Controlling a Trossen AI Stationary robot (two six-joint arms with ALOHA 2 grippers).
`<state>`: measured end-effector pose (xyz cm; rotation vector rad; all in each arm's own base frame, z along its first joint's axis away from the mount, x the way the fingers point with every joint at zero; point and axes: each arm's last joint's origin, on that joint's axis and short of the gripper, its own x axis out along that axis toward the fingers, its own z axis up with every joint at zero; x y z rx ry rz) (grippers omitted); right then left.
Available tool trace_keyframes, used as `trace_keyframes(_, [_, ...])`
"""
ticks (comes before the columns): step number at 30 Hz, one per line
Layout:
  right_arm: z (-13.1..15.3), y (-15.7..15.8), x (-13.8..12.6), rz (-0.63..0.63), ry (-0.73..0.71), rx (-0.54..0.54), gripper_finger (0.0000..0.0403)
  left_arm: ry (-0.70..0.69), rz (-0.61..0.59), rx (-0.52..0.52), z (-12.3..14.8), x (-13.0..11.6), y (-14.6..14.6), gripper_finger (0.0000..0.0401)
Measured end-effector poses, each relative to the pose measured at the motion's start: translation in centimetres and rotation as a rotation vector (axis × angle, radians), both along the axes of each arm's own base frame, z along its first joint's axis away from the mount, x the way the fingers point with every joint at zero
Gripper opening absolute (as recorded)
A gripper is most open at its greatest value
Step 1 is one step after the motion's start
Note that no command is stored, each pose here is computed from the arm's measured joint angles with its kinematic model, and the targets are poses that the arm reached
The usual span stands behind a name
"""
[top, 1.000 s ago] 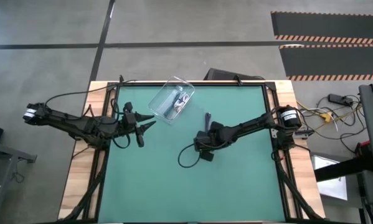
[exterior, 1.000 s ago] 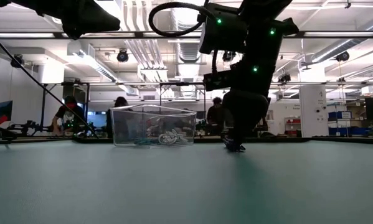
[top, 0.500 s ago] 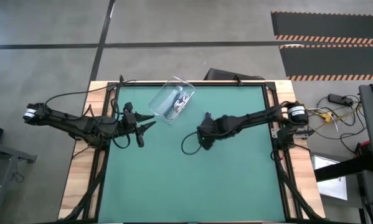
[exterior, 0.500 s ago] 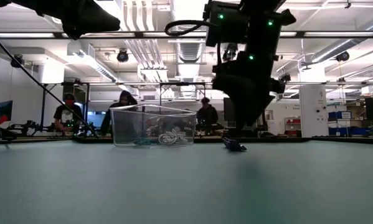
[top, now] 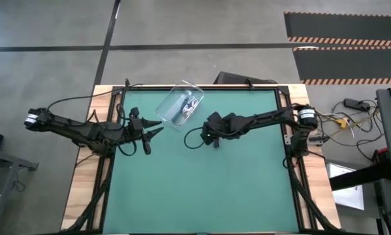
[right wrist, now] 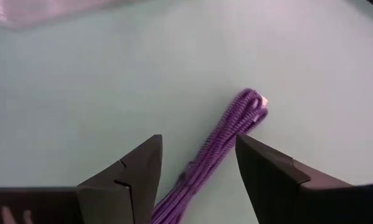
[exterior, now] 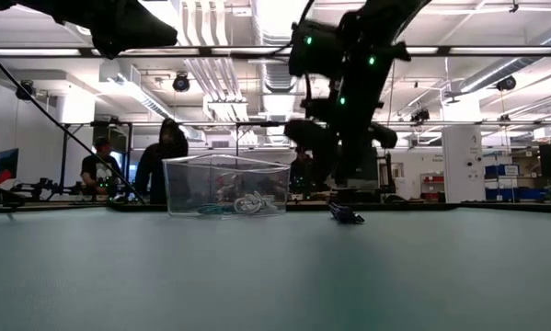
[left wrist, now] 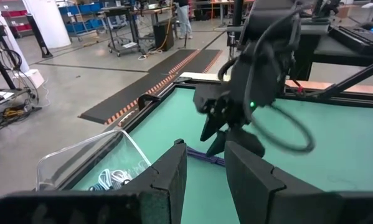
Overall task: Pick and place USB-C Cables
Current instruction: Put the violet USB cable into the transparent bin
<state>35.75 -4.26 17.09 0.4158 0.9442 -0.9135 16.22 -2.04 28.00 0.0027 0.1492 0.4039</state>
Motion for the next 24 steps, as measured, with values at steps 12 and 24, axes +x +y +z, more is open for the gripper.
trace_keyframes(12, [-4.9, -0.4, 0.5, -0.051, 0.115, 0.053, 0.0192, 0.006, -0.001, 0.002, -0.1, 0.0, 0.0, 0.0093])
trace_keyframes(24, [-4.6, -0.3, 0.5, -0.029, 0.111, 0.075, 0.0058, 0.007, -0.001, 0.002, -0.1, 0.0, 0.0, 0.0092])
